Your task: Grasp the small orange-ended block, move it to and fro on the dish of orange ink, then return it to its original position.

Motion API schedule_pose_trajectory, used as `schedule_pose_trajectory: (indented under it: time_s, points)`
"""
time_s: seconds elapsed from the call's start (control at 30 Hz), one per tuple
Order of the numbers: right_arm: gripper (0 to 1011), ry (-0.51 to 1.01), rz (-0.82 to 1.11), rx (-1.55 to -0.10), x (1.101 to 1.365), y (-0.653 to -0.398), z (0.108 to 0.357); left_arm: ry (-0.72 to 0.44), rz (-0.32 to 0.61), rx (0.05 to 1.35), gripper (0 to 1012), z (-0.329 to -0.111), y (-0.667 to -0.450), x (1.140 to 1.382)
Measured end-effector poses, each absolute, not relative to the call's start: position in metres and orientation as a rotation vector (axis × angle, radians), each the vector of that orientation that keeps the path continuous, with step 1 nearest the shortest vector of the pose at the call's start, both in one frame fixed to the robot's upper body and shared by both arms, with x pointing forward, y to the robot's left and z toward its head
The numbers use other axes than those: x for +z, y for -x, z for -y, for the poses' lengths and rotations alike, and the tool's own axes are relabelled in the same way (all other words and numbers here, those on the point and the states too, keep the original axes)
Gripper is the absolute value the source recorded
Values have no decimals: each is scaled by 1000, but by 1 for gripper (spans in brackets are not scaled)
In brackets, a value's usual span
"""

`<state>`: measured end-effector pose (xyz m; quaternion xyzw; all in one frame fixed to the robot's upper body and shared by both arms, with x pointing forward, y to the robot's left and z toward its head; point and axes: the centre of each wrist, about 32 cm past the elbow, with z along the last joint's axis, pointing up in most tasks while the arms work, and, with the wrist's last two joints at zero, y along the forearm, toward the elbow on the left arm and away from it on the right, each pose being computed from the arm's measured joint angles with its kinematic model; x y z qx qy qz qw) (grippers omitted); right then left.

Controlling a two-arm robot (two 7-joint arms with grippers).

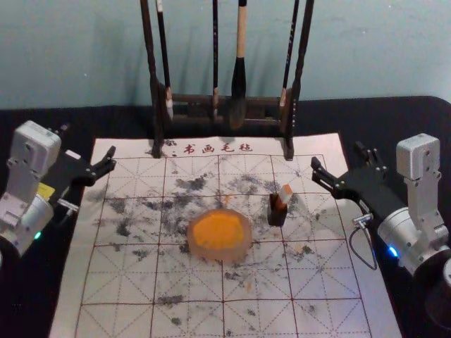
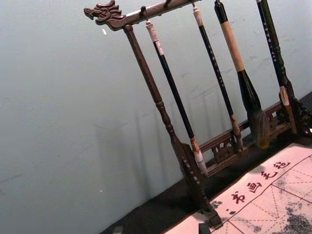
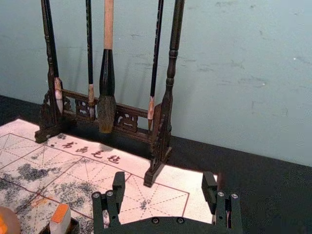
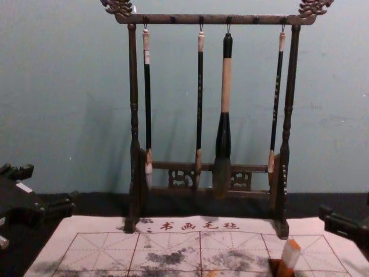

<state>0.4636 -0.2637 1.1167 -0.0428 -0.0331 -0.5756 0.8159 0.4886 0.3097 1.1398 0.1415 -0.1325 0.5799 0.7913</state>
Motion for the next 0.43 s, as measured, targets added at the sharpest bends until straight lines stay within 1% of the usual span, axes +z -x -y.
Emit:
schedule_pose_trajectory:
  time_s: [0.43]
  points:
    - [1003, 90, 71, -1227, 1117, -464, 264, -304, 285, 1248, 1001, -310, -489, 1140]
